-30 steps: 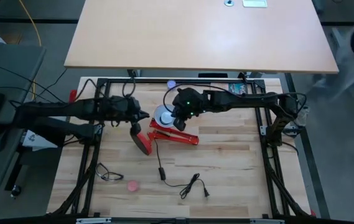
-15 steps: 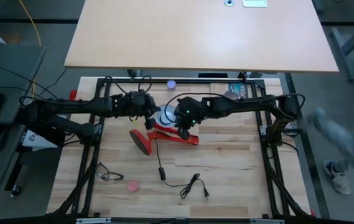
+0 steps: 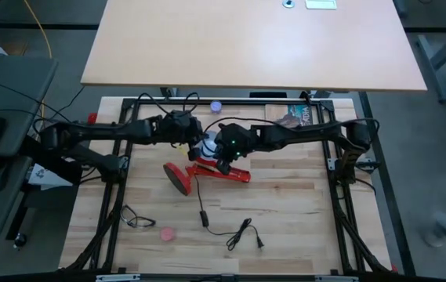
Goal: Screw lightbulb
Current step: Remove the lightbulb from the desk lamp
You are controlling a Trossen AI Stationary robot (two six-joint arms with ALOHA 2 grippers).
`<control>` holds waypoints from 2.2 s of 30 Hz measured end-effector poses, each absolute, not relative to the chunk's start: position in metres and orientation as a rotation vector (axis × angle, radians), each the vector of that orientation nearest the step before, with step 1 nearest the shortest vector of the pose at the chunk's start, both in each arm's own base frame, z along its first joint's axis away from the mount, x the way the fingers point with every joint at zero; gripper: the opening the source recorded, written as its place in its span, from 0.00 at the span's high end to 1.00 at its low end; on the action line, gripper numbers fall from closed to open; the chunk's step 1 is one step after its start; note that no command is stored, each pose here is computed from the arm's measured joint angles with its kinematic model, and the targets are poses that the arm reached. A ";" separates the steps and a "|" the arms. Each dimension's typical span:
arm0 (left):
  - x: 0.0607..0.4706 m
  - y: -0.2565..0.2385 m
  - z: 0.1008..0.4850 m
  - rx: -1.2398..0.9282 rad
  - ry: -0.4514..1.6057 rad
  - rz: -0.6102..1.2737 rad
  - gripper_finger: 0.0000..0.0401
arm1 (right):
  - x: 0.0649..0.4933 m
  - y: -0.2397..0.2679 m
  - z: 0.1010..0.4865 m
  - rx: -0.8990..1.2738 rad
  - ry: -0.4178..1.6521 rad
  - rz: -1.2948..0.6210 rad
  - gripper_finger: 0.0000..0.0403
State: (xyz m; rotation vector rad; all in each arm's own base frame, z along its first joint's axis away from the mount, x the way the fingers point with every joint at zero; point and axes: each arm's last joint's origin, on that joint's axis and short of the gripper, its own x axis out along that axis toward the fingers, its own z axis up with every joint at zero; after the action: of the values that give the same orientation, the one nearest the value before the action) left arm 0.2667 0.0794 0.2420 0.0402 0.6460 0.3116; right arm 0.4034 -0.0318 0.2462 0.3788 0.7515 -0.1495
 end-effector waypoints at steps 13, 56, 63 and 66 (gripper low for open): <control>0.275 0.081 0.230 0.042 0.677 0.320 1.00 | 0.411 -0.034 0.232 0.375 0.759 -0.216 1.00; 0.244 0.040 0.273 -0.112 0.559 0.313 1.00 | 0.402 -0.123 0.240 0.375 0.611 -0.410 1.00; 0.230 0.065 0.285 -0.066 0.501 0.484 1.00 | 0.388 -0.120 0.258 0.350 0.641 -0.333 1.00; 0.234 0.082 0.272 -0.157 0.558 0.432 1.00 | 0.389 -0.107 0.259 0.377 0.668 -0.223 1.00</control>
State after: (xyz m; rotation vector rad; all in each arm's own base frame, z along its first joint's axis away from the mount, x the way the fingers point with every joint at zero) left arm 0.2342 0.0821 0.2719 -0.1569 0.5581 0.4323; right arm 0.3891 -0.1072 0.2590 0.3768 0.6676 -0.2227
